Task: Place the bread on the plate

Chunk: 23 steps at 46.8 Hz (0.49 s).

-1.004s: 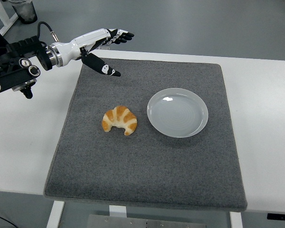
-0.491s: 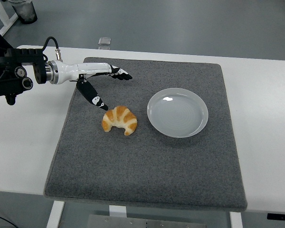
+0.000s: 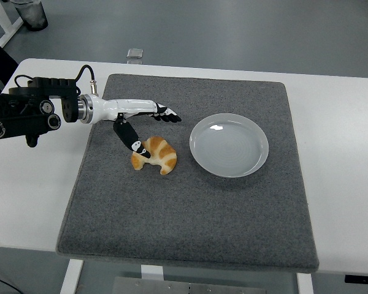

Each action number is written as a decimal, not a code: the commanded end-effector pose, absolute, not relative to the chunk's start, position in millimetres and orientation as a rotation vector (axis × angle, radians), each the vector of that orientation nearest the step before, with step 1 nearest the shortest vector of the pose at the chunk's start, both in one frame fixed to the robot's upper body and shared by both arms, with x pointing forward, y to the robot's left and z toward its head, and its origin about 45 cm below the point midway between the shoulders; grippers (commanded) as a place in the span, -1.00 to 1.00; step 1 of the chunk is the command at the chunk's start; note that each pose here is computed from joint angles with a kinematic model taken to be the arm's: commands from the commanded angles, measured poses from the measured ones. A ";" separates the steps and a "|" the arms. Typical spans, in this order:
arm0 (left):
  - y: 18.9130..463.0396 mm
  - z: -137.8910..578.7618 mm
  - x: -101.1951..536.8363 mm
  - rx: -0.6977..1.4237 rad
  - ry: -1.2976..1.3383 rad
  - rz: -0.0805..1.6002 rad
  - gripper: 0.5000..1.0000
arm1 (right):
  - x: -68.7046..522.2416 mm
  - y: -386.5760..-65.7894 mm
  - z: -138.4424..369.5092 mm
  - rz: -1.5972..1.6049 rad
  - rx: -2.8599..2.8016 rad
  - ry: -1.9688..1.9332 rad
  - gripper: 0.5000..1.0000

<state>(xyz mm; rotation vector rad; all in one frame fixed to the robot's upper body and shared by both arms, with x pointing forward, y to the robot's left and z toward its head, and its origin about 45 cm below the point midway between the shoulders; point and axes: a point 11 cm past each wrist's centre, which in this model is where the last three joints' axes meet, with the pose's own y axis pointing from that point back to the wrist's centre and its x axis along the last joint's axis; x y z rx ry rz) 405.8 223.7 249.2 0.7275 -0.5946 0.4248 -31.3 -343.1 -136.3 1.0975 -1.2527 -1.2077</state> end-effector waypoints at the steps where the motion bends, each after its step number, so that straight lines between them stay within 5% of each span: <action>1: 219.0 244.3 403.6 0.731 -0.593 0.410 0.76 | -31.2 -343.0 -136.3 -1.208 1.098 -1.253 0.81; 23: 210.6 228.6 395.5 0.751 -0.603 0.354 0.51 | -31.2 -343.0 -136.3 -1.208 1.098 -1.253 0.81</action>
